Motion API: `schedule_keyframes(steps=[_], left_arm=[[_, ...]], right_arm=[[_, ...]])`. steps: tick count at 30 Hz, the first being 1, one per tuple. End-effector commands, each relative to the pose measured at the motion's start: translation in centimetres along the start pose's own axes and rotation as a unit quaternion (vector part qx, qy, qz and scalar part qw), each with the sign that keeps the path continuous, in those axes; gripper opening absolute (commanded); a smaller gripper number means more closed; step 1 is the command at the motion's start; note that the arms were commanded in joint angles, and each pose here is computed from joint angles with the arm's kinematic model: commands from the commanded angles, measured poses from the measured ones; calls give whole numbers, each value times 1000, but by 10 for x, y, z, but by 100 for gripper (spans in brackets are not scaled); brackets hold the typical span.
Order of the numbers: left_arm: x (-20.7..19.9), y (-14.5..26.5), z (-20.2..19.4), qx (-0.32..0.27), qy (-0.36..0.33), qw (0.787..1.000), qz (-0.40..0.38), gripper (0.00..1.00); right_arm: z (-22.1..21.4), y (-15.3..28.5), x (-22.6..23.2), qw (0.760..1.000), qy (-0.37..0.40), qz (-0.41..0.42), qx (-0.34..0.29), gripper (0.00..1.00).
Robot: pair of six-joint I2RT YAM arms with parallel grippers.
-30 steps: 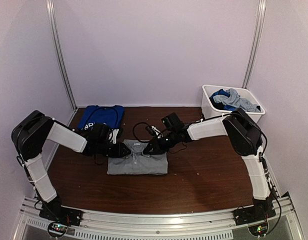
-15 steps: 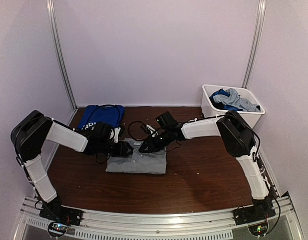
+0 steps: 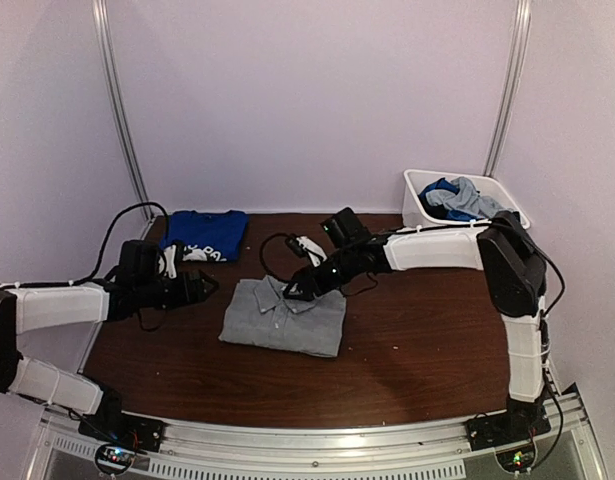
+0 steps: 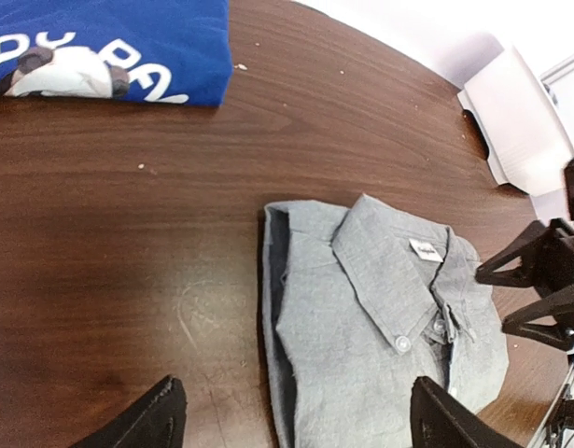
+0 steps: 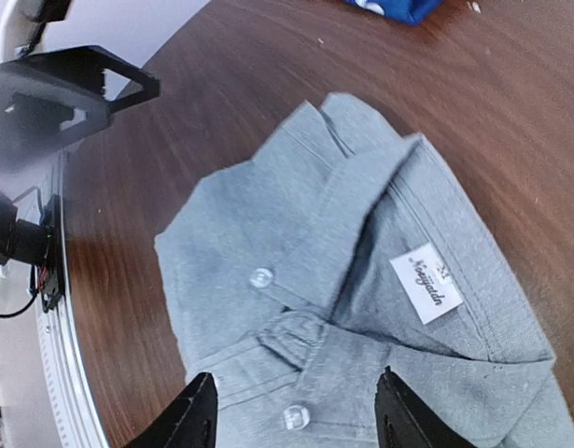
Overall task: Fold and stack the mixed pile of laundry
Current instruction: Smooth out the square-folded shirt at the center of the board, then pick up the square-folded shirt from the center of the board.
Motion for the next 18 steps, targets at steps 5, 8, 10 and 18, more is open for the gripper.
schedule_keyframes(steps=[5, 8, 10, 18], left_arm=[[23, 23, -9, 4, 82, 997, 2, 86], [28, 23, -8, 7, 97, 995, 13, 86], [33, 23, -6, 7, 109, 994, 15, 86], [44, 21, -2, 6, 126, 992, 21, 86]], right_arm=[[19, 6, 81, 976, 202, -85, 2, 52], [10, -23, 97, 969, 226, -94, 27, 47], [6, -41, 107, 967, 237, -89, 34, 44], [-1, -99, 123, 963, 251, -90, 51, 38]])
Point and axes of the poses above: each gripper's point midway between its finger pads, its own y axis back along the fingers, its own x axis along the line the jaws close on, z = x × y, the point moved 4 cm from there along y, back along the fingers
